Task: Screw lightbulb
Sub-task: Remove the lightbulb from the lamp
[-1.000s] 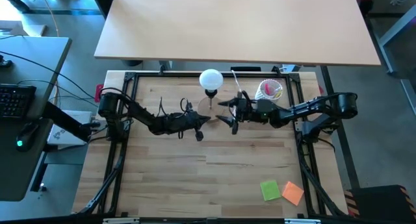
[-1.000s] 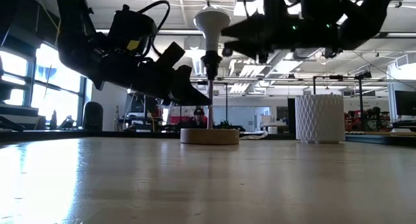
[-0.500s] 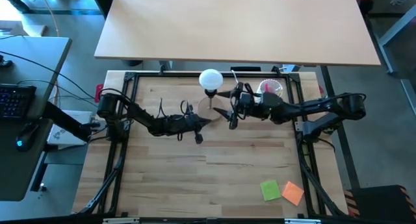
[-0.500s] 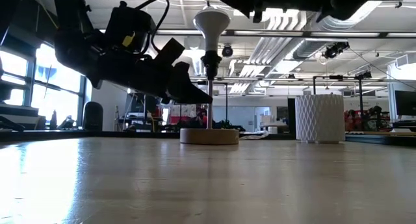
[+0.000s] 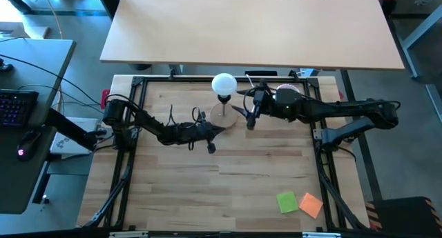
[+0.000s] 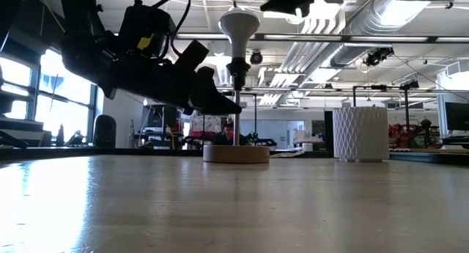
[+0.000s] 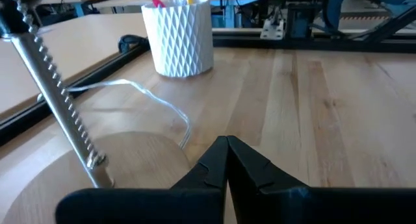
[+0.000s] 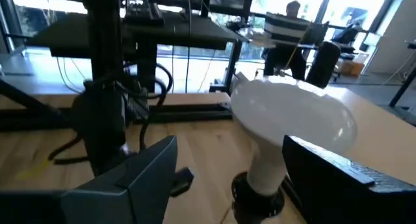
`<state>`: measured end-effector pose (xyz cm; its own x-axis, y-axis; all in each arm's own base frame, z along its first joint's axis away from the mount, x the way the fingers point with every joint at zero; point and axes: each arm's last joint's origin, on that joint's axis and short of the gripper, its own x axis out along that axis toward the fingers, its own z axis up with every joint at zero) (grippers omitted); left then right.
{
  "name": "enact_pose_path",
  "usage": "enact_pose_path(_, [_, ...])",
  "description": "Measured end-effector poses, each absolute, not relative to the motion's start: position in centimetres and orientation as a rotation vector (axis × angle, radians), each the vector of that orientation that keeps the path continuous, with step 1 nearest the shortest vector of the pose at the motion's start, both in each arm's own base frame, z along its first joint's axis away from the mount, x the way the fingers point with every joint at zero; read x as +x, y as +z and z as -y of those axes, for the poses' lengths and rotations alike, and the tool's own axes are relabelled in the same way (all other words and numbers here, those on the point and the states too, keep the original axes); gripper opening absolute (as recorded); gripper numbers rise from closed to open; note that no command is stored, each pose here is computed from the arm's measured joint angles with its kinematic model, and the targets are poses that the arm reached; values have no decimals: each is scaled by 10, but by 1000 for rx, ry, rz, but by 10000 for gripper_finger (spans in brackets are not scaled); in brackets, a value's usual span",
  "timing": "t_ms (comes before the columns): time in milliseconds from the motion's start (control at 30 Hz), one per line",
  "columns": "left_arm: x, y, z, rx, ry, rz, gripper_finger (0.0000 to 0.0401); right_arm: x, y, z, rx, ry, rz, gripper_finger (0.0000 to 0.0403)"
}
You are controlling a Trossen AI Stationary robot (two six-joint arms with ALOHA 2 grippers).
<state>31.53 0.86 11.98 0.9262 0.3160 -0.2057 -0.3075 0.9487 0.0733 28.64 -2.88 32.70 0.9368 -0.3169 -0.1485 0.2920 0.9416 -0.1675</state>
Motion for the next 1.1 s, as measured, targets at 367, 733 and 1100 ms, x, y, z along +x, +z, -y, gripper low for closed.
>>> enact_pose_path(367, [315, 119, -4, 34, 309, -225, 0, 285, 328, 29, -144, -306, -186, 277])
enact_pose_path(733, [315, 119, -4, 37, 316, -224, 0, 285, 327, 29, -144, -303, -192, 277])
enact_pose_path(1100, [315, 119, -4, 37, 319, -226, 0, 285, 327, 29, -141, -303, -191, 277])
